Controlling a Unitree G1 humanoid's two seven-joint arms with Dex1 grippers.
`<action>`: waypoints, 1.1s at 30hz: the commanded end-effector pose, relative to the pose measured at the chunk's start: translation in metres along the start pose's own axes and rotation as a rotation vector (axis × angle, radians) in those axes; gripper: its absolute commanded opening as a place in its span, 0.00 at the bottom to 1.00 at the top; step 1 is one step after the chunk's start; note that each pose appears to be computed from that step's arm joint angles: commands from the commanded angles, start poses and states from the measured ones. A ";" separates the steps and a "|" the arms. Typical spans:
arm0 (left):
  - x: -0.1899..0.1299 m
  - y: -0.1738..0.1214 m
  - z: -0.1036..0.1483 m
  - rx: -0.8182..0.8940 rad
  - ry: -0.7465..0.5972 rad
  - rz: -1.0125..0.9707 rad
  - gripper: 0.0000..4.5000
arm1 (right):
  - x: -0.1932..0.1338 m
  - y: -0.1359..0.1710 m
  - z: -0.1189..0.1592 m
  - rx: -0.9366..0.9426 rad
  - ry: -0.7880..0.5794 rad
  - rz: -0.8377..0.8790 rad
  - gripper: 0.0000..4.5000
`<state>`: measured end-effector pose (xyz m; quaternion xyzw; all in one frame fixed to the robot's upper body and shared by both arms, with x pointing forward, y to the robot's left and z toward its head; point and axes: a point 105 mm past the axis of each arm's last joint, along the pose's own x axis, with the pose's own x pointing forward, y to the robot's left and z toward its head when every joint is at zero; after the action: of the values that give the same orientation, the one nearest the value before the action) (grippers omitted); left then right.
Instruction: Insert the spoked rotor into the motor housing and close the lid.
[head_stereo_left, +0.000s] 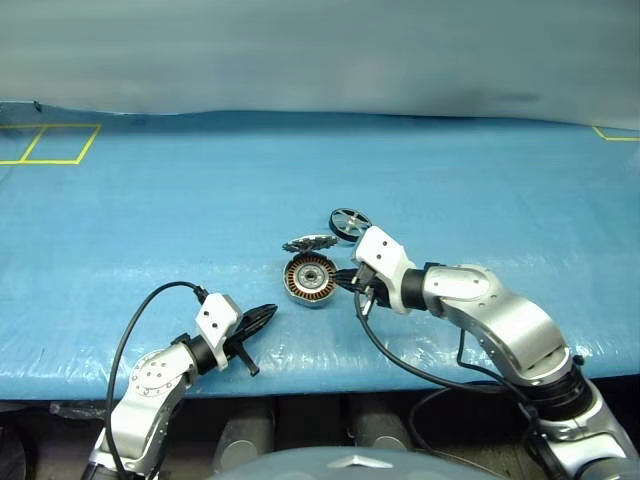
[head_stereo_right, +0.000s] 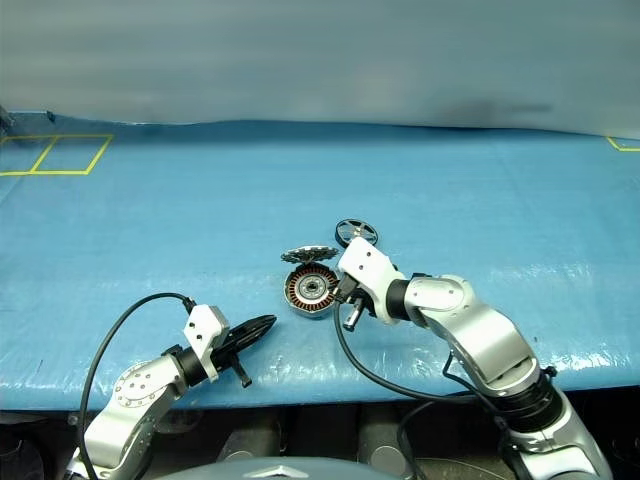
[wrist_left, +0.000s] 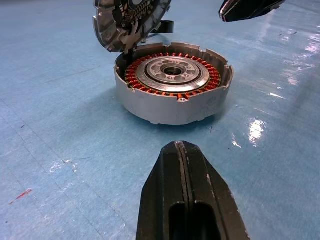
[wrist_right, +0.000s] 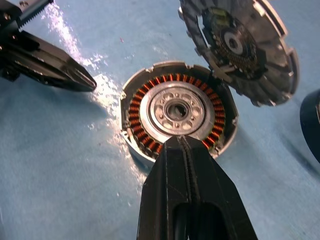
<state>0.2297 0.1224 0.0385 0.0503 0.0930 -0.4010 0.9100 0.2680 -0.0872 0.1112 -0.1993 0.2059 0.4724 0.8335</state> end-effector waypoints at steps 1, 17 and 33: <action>0.003 -0.003 0.013 0.020 -0.047 -0.019 0.00 | -0.013 -0.031 -0.001 -0.016 0.018 -0.099 0.01; 0.003 -0.003 0.013 0.023 -0.048 -0.016 0.00 | 0.000 -0.099 0.024 -0.322 0.143 -0.133 0.56; 0.006 -0.008 0.011 0.045 -0.037 -0.001 0.00 | 0.040 -0.127 0.060 -0.689 0.354 0.030 0.63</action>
<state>0.2306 0.1136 0.0380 0.0556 0.0886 -0.4006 0.9102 0.4042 -0.0917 0.1458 -0.5201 0.1923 0.4803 0.6796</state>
